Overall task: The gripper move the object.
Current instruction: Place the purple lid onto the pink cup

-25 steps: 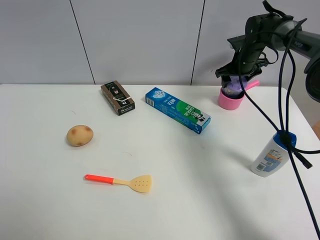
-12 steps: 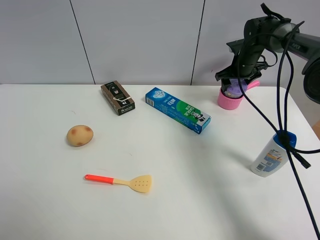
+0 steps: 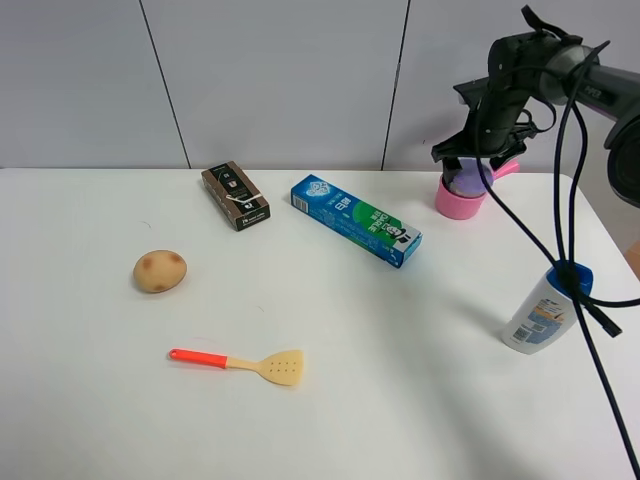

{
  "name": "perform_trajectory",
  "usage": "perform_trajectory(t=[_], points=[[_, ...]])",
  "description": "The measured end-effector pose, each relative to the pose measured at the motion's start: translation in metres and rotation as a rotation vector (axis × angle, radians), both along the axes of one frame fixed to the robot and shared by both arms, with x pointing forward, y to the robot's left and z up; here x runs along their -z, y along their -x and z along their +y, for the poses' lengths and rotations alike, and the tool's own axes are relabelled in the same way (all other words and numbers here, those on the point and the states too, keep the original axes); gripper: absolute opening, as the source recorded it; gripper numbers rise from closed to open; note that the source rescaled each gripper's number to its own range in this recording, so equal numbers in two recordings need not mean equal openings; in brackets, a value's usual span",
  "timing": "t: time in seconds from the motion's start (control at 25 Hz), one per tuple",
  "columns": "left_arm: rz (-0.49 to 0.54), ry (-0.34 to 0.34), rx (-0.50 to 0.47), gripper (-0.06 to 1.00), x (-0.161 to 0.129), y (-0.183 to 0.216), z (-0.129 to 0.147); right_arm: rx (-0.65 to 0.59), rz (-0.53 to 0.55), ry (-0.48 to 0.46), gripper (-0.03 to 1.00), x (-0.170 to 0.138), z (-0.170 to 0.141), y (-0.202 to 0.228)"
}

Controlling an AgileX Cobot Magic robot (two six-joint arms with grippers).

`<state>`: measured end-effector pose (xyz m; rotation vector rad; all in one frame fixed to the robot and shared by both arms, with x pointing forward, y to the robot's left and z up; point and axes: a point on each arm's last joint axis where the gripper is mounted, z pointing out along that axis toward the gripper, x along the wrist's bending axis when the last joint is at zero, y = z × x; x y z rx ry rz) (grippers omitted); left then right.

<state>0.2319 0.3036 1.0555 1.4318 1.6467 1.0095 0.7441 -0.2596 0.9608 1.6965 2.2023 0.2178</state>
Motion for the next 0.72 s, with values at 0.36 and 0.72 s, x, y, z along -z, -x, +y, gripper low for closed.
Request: perform_trajectory(t=[0.36,0.72], points=[[0.000,0.000,0.000,1.00,0.000,0.000,0.000,0.007,0.059,0.015,0.93,-0.004,0.000,0.007],[0.000,0.000,0.000,1.00,0.000,0.000,0.000,0.032,-0.014,-0.045,0.93,-0.097,0.009,0.041]])
